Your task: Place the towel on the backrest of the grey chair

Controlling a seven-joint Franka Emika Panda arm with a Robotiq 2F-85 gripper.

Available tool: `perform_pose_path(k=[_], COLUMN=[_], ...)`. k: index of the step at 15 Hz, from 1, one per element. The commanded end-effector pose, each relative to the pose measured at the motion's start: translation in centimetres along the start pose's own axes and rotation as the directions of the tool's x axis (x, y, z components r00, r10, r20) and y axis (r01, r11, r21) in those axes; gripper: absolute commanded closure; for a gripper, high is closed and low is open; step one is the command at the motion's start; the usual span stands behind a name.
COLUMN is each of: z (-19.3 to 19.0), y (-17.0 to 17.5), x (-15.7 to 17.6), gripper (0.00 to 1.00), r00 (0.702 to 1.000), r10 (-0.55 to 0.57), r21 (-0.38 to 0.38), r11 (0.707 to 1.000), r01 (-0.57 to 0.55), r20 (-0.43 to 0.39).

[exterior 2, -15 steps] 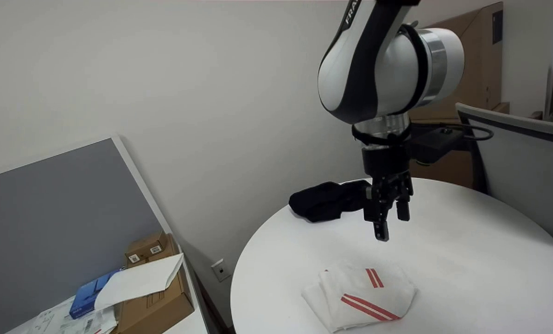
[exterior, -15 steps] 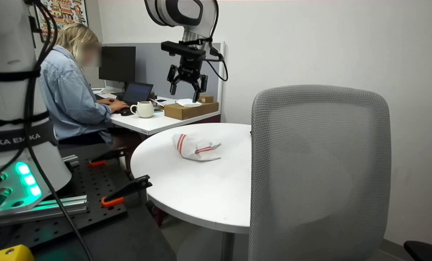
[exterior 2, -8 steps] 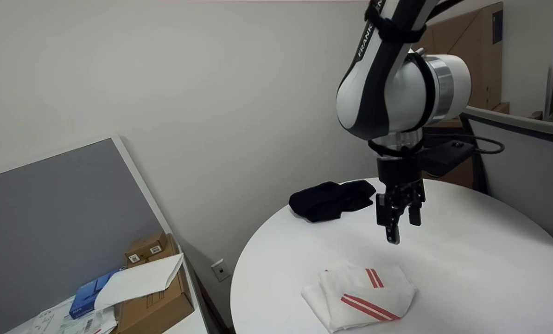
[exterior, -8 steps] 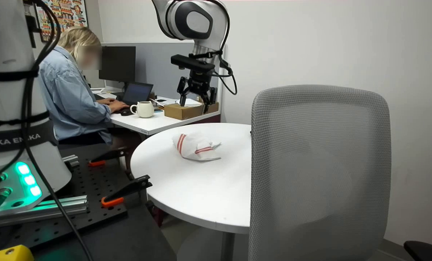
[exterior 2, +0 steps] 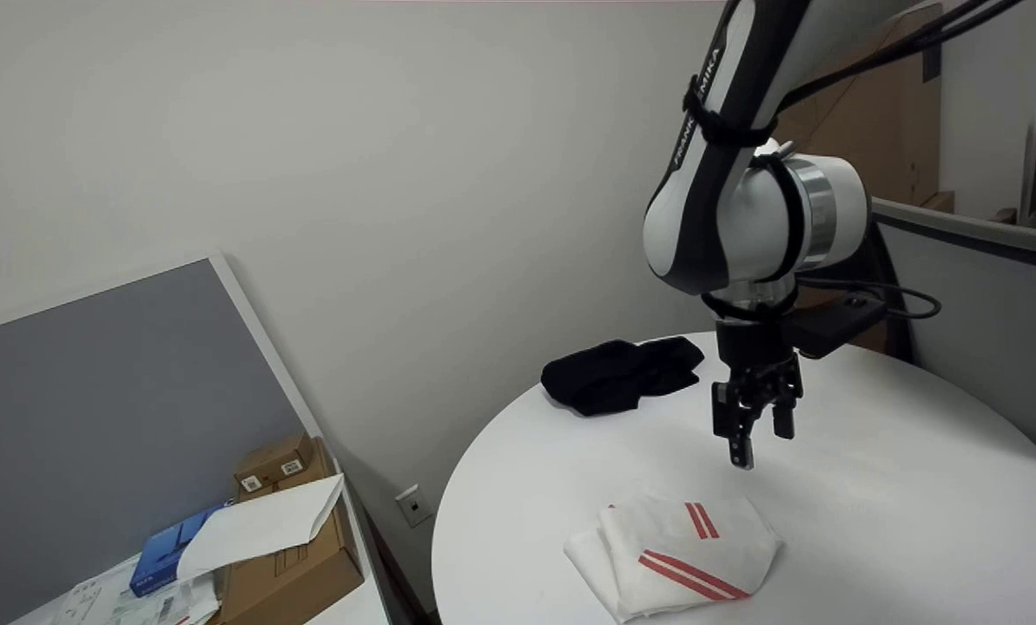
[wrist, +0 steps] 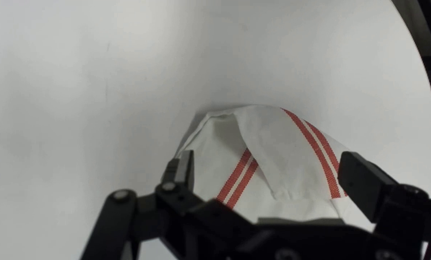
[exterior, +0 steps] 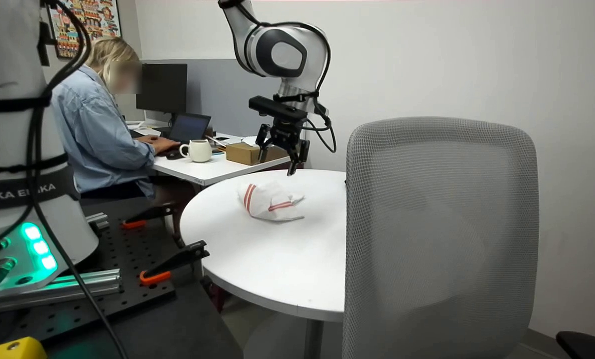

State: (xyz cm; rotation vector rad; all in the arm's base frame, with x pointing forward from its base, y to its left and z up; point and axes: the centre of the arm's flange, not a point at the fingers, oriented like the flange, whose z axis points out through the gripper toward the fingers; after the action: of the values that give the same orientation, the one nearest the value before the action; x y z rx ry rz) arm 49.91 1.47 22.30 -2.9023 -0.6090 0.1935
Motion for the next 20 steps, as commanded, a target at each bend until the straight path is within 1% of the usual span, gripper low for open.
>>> perform_pose_path(k=[1, 7, 10, 15, 20], z=[2.0, 6.2, 8.0, 10.7, 13.5], y=[1.4, 0.6, -0.2, -1.6, -2.4], x=[3.0, 6.0, 6.8, 6.0, 4.7], gripper=[0.0, 0.0, 0.0, 0.0, 0.0], r00=[1.0, 0.994, 0.99, 0.979, 0.968], r10=[-0.027, -0.107, -0.136, -0.186, -0.215], r21=[0.023, 0.06, 0.09, 0.143, 0.159], r11=[0.999, 0.993, 0.987, 0.975, 0.968], r01=[0.027, 0.106, 0.133, 0.173, 0.193], r20=[-0.014, 0.02, 0.036, 0.08, 0.128])
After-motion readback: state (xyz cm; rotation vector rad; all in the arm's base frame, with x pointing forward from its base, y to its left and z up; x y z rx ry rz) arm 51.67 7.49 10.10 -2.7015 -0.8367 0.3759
